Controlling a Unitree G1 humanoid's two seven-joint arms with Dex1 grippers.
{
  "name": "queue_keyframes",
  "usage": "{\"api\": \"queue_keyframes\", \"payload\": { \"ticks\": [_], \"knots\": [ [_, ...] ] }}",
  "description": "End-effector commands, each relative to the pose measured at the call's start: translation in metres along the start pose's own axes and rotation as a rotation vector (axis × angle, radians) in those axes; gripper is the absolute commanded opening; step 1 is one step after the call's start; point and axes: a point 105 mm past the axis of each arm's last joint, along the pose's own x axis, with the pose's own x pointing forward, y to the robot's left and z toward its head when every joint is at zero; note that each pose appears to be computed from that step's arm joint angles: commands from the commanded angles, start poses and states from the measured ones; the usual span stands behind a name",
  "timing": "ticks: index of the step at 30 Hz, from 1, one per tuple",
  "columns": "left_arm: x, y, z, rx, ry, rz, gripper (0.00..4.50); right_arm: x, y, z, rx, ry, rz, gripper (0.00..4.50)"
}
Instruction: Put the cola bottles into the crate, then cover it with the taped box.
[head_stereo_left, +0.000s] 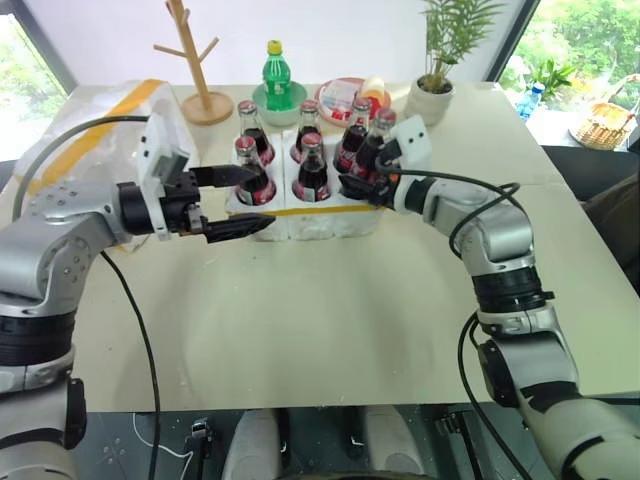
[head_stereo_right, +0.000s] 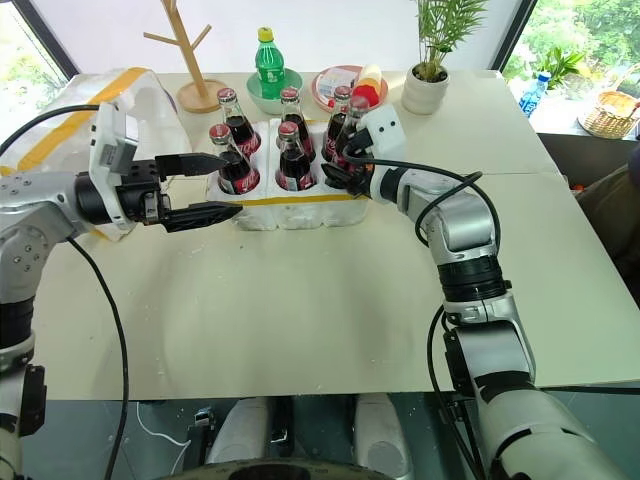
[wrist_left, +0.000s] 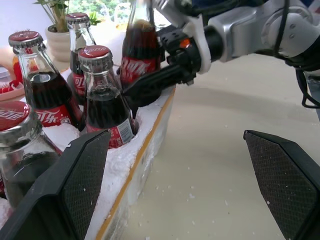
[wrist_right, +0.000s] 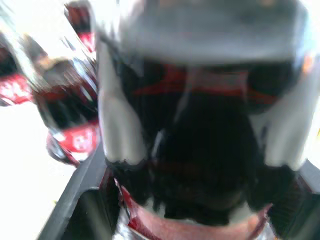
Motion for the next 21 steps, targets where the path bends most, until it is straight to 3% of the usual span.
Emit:
{"api": "queue_keyframes", "payload": {
  "ticks": [1,5,12,18,21],
  "knots": [
    [-0.015,0.000,0.014,0.058,-0.011,0.033,4.50,-0.009,-0.008,0.031,-0.048,-0.083,-0.015,4.45],
    [-0.039,-0.003,0.023,0.041,-0.009,0.090,4.50,-0.040,-0.013,0.043,-0.077,-0.091,0.032,4.45],
    [-0.123,-0.004,0.031,-0.019,0.067,0.365,4.50,-0.119,-0.021,0.060,-0.151,-0.015,0.153,4.45],
    [-0.221,0.021,-0.028,-0.198,0.395,0.736,4.50,-0.145,0.005,0.080,-0.163,-0.059,0.355,4.45],
    [-0.245,0.039,-0.049,-0.246,0.532,0.844,4.50,-0.144,0.021,0.085,-0.177,-0.088,0.460,4.45]
  ]
}}
